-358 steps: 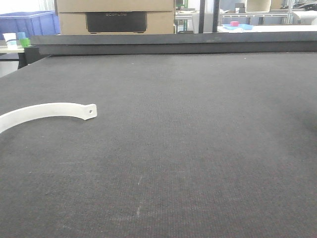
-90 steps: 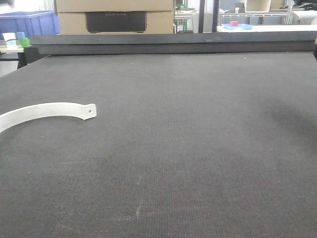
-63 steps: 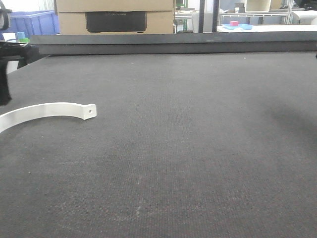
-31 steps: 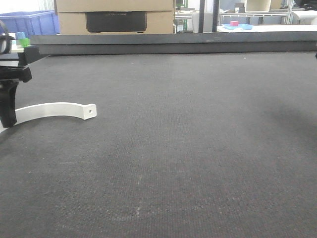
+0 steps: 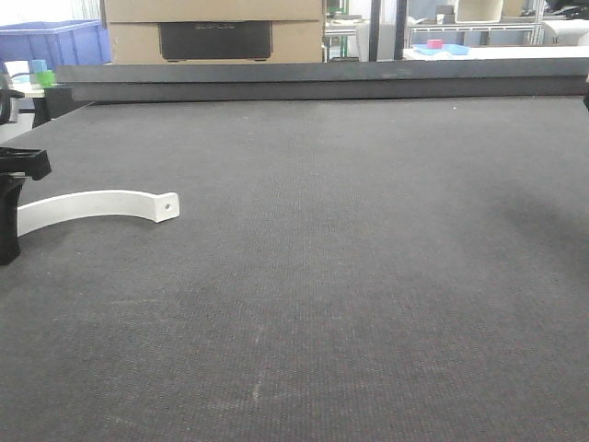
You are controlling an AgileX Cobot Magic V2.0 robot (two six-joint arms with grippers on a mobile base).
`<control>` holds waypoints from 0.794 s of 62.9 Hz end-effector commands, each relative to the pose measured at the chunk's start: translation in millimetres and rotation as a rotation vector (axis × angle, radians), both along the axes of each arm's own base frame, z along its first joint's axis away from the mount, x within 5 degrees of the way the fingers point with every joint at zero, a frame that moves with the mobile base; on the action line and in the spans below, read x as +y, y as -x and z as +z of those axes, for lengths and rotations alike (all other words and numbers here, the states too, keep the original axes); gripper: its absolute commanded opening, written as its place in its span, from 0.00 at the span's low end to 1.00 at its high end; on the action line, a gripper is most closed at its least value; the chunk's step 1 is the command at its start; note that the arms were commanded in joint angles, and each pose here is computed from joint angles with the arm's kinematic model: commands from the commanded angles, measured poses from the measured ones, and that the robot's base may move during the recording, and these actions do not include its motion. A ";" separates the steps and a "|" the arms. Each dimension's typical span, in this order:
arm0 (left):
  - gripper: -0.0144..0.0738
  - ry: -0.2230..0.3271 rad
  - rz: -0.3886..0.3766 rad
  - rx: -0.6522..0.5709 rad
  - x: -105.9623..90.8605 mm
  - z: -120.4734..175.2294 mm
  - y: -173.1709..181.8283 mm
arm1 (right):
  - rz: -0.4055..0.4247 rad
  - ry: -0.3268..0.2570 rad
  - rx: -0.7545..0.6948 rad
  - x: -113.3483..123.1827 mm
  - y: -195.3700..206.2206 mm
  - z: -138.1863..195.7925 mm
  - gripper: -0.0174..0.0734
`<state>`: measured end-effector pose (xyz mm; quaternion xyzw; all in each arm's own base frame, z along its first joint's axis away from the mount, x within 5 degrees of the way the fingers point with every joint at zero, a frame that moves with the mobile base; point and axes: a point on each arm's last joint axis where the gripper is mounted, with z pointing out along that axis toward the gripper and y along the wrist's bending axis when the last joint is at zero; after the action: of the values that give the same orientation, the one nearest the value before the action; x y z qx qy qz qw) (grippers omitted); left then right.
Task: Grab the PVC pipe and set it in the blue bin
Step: 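Close the left gripper on the curved body of the pipe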
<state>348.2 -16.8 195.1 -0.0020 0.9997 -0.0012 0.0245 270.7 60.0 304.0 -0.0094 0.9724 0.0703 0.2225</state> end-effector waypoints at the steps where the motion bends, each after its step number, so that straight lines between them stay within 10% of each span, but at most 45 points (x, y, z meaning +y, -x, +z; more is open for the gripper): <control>1: 0.53 -0.001 0.005 0.029 2.4 -9.8 3.6 | 0.008 0.006 -0.037 -0.4 -1.1 5.1 0.01; 9: 0.48 -0.001 0.005 0.029 2.4 -9.8 3.6 | 0.007 0.004 -0.049 -0.2 -2.1 5.7 0.01; 25: 0.03 -0.001 0.005 0.025 2.4 -8.2 3.0 | 0.007 0.001 -0.055 0.0 -2.5 6.0 0.01; 50: 0.04 0.046 0.017 -0.180 -1.6 61.3 14.5 | 0.005 -0.006 -0.058 0.5 -2.7 6.2 0.01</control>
<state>340.1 -15.1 226.9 -0.0085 0.9977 -0.0093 0.0664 272.9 60.3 305.1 -0.0089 0.9692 0.0724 0.2352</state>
